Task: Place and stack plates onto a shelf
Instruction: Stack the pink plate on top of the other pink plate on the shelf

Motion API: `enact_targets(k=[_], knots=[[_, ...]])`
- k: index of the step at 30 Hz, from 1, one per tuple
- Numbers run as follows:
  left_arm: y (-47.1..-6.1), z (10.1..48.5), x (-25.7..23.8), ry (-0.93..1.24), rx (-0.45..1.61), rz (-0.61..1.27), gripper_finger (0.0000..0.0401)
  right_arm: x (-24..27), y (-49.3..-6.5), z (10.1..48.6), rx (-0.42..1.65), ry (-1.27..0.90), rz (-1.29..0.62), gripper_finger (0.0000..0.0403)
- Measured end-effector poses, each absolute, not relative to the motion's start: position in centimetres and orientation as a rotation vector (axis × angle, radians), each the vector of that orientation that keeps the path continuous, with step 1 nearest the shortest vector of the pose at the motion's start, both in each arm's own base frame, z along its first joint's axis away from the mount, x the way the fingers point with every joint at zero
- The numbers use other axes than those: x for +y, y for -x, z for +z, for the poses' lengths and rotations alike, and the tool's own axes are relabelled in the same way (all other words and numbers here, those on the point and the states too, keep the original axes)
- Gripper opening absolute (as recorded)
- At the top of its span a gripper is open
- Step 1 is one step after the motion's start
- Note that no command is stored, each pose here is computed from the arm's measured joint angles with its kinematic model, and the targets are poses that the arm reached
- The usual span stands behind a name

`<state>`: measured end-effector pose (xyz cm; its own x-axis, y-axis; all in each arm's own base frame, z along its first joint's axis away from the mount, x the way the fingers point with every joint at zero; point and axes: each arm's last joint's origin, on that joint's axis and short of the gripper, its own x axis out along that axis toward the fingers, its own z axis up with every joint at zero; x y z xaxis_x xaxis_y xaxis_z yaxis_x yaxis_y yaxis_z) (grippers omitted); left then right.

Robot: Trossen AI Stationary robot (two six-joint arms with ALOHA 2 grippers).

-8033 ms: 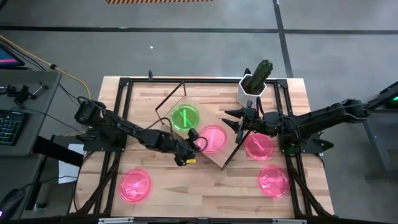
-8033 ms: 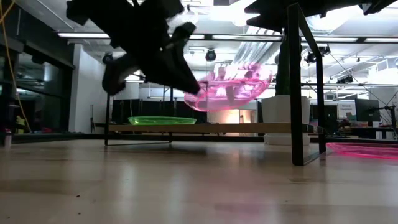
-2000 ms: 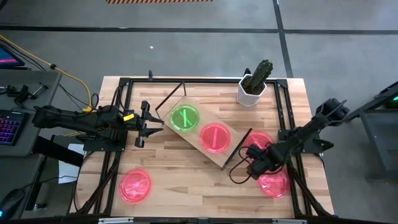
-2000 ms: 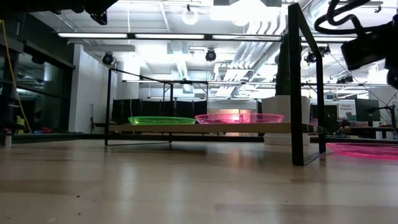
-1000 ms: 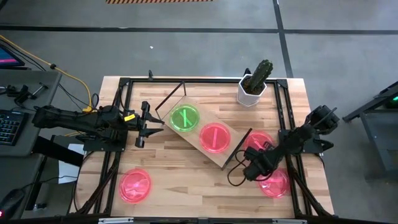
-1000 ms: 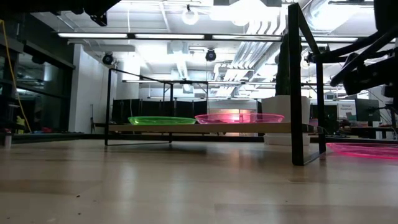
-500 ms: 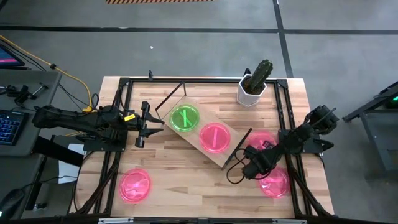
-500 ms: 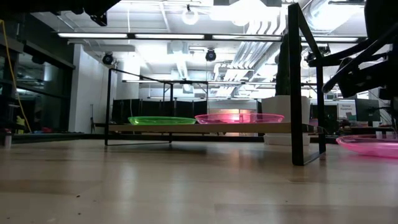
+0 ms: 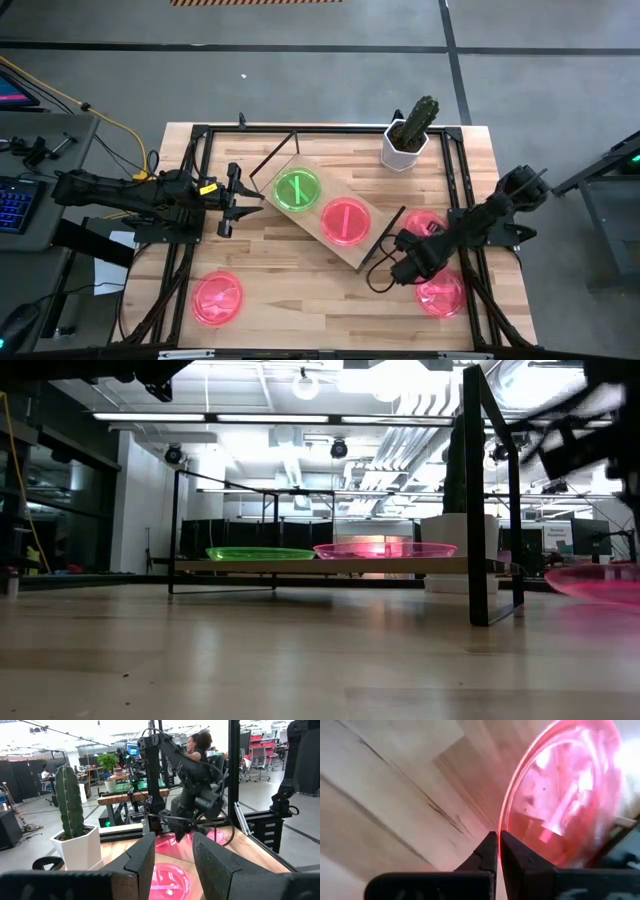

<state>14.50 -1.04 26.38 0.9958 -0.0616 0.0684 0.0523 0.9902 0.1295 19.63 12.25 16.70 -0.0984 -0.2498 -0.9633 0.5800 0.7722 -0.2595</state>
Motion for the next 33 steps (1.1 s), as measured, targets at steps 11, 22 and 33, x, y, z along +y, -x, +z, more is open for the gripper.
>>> enact_targets(k=[11,22,33], knots=[[-14.5,26.4,-1.0,-0.120,-0.072,-0.058,0.0122,12.4,-20.2,22.1,1.415,-0.296,-0.709,0.0000],[-14.5,26.4,-1.0,-0.105,-0.070,-0.058,0.0122,12.4,-18.9,16.9,1.398,-0.428,-0.726,0.0015],[-14.5,26.4,-1.0,-0.104,-0.077,-0.058,0.0122,12.2,-18.2,14.9,1.353,-0.473,-0.728,0.0148]])
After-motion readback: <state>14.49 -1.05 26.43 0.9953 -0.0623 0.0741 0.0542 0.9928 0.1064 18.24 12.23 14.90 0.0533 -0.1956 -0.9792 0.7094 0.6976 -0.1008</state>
